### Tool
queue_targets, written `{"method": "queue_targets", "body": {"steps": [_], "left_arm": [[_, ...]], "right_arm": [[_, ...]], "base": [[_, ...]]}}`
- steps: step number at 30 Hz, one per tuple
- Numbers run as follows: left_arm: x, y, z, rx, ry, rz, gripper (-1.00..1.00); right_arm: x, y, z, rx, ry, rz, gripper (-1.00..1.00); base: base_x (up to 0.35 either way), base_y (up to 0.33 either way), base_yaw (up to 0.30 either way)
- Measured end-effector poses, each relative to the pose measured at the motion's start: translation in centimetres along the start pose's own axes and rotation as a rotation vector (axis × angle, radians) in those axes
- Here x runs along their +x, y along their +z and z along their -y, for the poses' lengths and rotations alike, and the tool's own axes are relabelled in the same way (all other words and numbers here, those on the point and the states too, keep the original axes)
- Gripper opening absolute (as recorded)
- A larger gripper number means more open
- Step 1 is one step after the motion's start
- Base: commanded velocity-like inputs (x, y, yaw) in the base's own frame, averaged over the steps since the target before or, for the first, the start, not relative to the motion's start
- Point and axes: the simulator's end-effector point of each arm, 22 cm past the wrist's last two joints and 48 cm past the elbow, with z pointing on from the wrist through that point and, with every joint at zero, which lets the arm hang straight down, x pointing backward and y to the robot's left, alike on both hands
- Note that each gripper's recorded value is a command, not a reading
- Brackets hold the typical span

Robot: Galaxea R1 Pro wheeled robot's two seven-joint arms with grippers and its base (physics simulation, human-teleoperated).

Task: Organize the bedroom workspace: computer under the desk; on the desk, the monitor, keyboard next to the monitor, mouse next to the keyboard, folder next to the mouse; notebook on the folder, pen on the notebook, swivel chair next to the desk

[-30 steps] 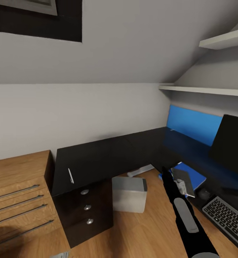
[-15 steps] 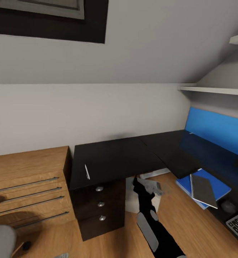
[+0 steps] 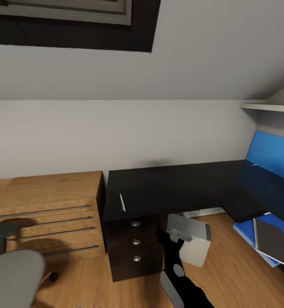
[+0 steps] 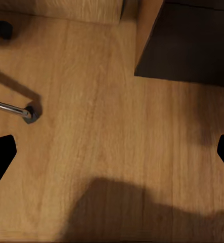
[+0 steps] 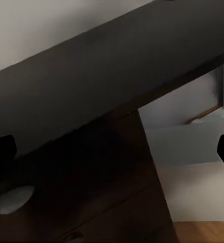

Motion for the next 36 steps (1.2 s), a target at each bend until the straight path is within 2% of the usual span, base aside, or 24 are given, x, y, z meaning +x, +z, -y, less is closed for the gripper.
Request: {"method": "queue_targets", "body": {"steps": [5, 9, 10, 12, 16, 17, 18, 19, 23, 25, 27, 28, 36], "left_arm": [[0.1, 0.0, 0.0, 0.0, 0.0, -0.001, 1.0], [0.1, 0.0, 0.1, 0.003, 0.0, -0.002, 1.0], [-0.1, 0.0, 0.2, 0.005, 0.0, 0.006, 1.0], [-0.8, 0.0, 0.3, 0.005, 0.0, 0.027, 1.0], [-5.7, -0.7, 0.2, 0.004, 0.006, 0.157, 1.0], [-8.1, -1.3, 0.2, 0.002, 0.009, 0.214, 1.0], [-9.3, -1.6, 0.2, 0.001, 0.01, 0.243, 1.0], [-11.6, -2.3, 0.3, 0.002, 0.013, 0.291, 1.0], [-16.9, -4.5, 1.0, 0.011, 0.02, 0.392, 1.0], [-18.9, -5.7, 1.8, 0.02, 0.015, 0.407, 1.0], [-19.8, -6.4, 2.2, 0.025, 0.009, 0.405, 1.0], [-20.7, -7.2, 3.0, 0.038, 0.0, 0.395, 1.0], [-21.2, -7.7, 4.5, 0.088, -0.058, 0.384, 1.0]], "right_arm": [[-0.3, 0.0, 0.0, -0.002, -0.002, 0.013, 1.0], [-0.8, 0.2, 0.1, -0.003, -0.004, 0.052, 1.0], [-1.3, 0.3, 0.6, 0.0, -0.004, 0.093, 1.0], [-1.7, 0.4, 0.7, 0.001, -0.002, 0.116, 1.0], [-2.6, 0.5, 0.7, -0.004, -0.001, 0.161, 1.0], [-2.9, 0.5, 0.5, -0.013, -0.011, 0.174, 1.0], [-3.0, 0.4, 0.3, -0.019, -0.019, 0.181, 1.0], [-3.4, 0.4, -0.1, -0.035, -0.04, 0.195, 1.0], [-3.9, 0.3, -1.1, -0.074, -0.106, 0.221, 1.0], [-4.0, 0.3, -1.6, -0.093, -0.144, 0.228, 1.0], [-3.9, 0.3, -1.8, -0.102, -0.164, 0.227, 1.0], [-3.6, 0.3, -2.0, -0.109, -0.189, 0.217, 1.0], [-3.3, 0.4, -2.2, -0.117, -0.209, 0.203, 1.0]], "base": [[0.0, 0.0, 0.288], [0.0, 0.0, 0.289], [0.0, 0.0, 0.289], [0.0, 0.0, 0.289], [0.0, 0.0, 0.29], [0.0, 0.0, 0.294], [0.0, 0.0, 0.296], [0.0, 0.0, 0.297], [0.0, 0.0, 0.299], [0.0, 0.0, 0.299], [0.0, 0.0, 0.3], [0.0, 0.0, 0.298], [0.0, 0.0, 0.268]]}}
